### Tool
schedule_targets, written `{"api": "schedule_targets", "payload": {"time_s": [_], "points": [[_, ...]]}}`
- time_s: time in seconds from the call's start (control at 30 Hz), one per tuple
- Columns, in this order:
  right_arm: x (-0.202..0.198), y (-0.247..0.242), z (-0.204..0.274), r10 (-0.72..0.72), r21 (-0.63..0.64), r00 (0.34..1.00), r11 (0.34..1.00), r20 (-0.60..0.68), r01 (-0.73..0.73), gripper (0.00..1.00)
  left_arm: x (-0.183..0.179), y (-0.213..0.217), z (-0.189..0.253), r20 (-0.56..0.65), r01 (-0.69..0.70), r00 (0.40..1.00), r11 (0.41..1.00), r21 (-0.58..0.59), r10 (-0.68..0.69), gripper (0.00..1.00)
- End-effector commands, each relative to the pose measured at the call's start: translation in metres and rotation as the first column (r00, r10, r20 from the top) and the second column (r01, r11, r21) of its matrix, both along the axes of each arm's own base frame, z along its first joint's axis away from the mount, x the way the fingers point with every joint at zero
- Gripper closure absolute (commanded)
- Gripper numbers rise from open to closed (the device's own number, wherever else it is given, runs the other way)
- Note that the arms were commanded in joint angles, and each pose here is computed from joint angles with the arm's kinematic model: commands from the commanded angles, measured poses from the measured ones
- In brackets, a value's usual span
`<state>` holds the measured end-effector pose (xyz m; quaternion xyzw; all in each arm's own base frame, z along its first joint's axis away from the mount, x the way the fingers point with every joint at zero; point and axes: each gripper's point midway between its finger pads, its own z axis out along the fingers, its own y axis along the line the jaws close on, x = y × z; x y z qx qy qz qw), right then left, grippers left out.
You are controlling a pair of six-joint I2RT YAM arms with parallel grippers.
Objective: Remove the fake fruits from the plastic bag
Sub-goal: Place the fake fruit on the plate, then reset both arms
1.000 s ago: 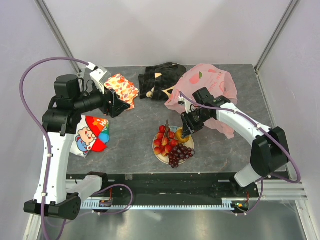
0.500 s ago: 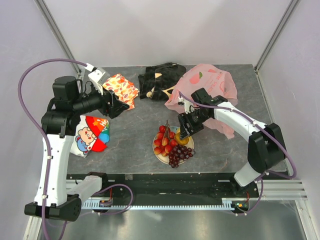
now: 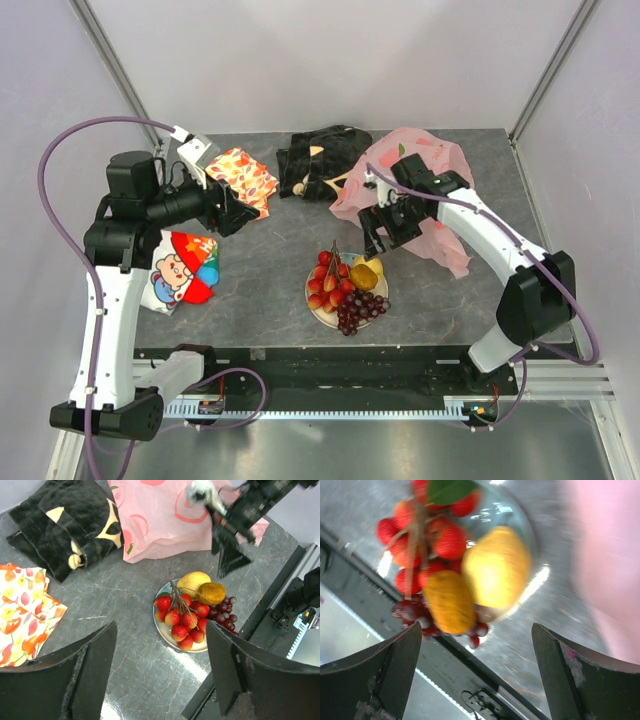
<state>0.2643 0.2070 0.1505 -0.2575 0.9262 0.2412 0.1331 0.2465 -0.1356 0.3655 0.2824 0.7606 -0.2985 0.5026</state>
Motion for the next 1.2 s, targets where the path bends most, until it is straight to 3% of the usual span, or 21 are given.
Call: {"api": "schedule_targets", "payload": {"time_s": [0.0, 0.1, 0.2, 0.23, 0.33, 0.4, 0.57, 0.83, 1.17], "points": [[0.031, -0.050, 0.038, -0.127, -0.053, 0.981, 0.989, 0.146, 0.136, 0.02, 0.009, 0.000, -0.006, -0.011, -0.015, 1.000, 1.000, -0.015, 0.014, 0.15], [0.060, -0.065, 0.065, -0.176, -0.033, 0.943, 0.981, 0.284, 0.193, 0.02, 0.013, 0.004, -0.022, -0.049, -0.044, 0.998, 0.999, 0.003, 0.044, 0.01], [0.086, -0.085, 0.089, -0.257, -0.044, 0.868, 0.952, 0.425, 0.303, 0.02, 0.017, 0.008, -0.042, -0.088, -0.067, 0.994, 0.997, 0.026, 0.069, 0.01], [0.097, -0.098, 0.099, -0.299, -0.049, 0.815, 0.928, 0.497, 0.371, 0.02, 0.021, 0.014, -0.060, -0.118, -0.106, 0.987, 0.993, 0.051, 0.112, 0.01], [0.094, -0.101, 0.125, -0.405, 0.103, 0.736, 0.901, 0.542, 0.420, 0.02, 0.027, 0.031, -0.094, -0.149, -0.216, 0.963, 0.973, 0.085, 0.226, 0.01], [0.088, -0.106, 0.120, -0.469, 0.143, 0.722, 0.873, 0.508, 0.466, 0.02, 0.024, 0.046, -0.116, -0.222, -0.313, 0.920, 0.947, 0.075, 0.322, 0.01], [0.079, -0.159, 0.117, -0.506, 0.021, 0.614, 0.781, 0.606, 0.624, 0.02, 0.016, 0.038, -0.139, -0.267, -0.271, 0.924, 0.961, 0.051, 0.275, 0.01], [0.082, -0.181, 0.141, -0.426, -0.039, 0.557, 0.769, 0.713, 0.638, 0.02, 0.016, 0.023, -0.126, -0.303, -0.223, 0.932, 0.974, -0.041, 0.200, 0.01], [0.089, -0.174, 0.136, -0.412, -0.044, 0.588, 0.793, 0.696, 0.608, 0.02, 0.037, 0.029, -0.117, -0.283, -0.293, 0.921, 0.955, -0.047, 0.269, 0.01]]}}
